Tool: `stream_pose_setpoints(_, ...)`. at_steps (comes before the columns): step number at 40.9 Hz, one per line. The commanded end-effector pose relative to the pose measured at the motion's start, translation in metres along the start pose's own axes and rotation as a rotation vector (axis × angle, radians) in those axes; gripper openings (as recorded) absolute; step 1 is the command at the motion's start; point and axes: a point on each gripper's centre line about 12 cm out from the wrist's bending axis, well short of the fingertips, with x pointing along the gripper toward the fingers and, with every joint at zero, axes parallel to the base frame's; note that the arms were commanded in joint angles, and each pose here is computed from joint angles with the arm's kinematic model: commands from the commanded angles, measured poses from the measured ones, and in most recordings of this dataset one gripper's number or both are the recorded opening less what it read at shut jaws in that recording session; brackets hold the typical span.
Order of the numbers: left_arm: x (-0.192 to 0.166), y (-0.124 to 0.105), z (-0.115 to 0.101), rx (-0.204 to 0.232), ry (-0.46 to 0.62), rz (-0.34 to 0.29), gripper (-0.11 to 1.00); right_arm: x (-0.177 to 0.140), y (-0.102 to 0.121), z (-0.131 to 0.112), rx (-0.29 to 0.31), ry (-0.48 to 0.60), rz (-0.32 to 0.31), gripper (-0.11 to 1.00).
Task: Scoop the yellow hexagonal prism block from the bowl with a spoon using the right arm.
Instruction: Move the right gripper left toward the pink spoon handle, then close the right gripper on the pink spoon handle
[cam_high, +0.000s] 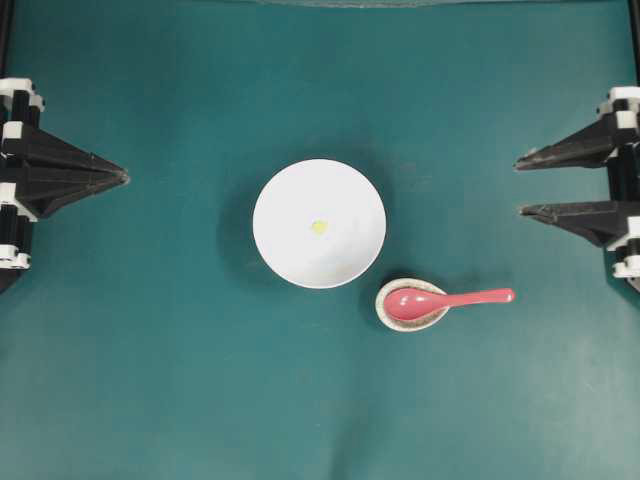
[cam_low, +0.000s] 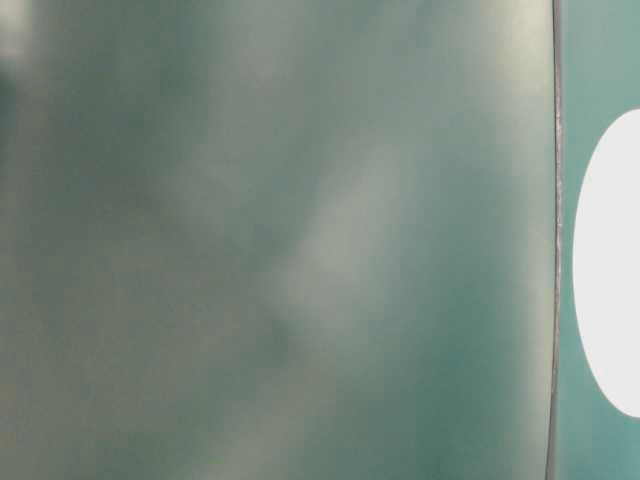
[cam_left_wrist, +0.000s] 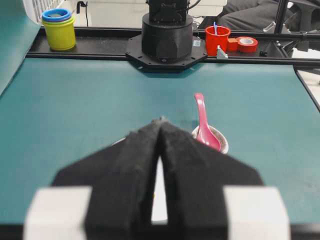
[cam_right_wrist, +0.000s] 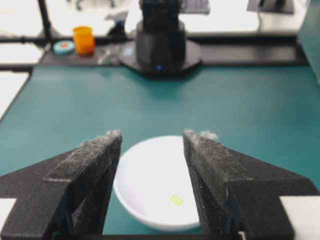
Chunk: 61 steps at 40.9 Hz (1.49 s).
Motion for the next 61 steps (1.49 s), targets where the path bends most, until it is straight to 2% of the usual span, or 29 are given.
stream_pose_setpoints(1, 0.003, 0.001, 0.01, 0.005, -0.026, 0.003, -0.01, 0.006, 0.004, -0.002, 0.004, 0.008, 0.019, 0.58)
stream_pose_setpoints(12, 0.003, 0.001, 0.011, 0.005, -0.029, 0.003, -0.01, 0.016, 0.014, -0.03, 0.029, 0.003, 0.061, 0.58)
stream_pose_setpoints(26, 0.003, 0.001, 0.01, 0.003, -0.028, 0.003, -0.01, 0.024, 0.022, -0.082, 0.072, -0.011, 0.064, 0.58)
stream_pose_setpoints(38, 0.003, 0.001, 0.011, 0.0, -0.031, 0.003, -0.01, 0.023, 0.037, -0.125, 0.099, -0.02, 0.059, 0.58)
stream_pose_setpoints(46, 0.003, 0.001, 0.009, -0.001, -0.025, 0.003, -0.01, 0.026, 0.053, -0.149, 0.119, 0.028, 0.085, 0.58)
stream_pose_setpoints(52, 0.003, 0.001, 0.01, -0.004, -0.026, 0.003, -0.01, 0.027, 0.061, -0.165, 0.113, 0.07, 0.103, 0.58)
stream_pose_setpoints(61, 0.003, 0.001, 0.009, -0.012, -0.025, 0.002, -0.01, 0.024, 0.059, -0.184, 0.088, 0.13, 0.082, 0.57)
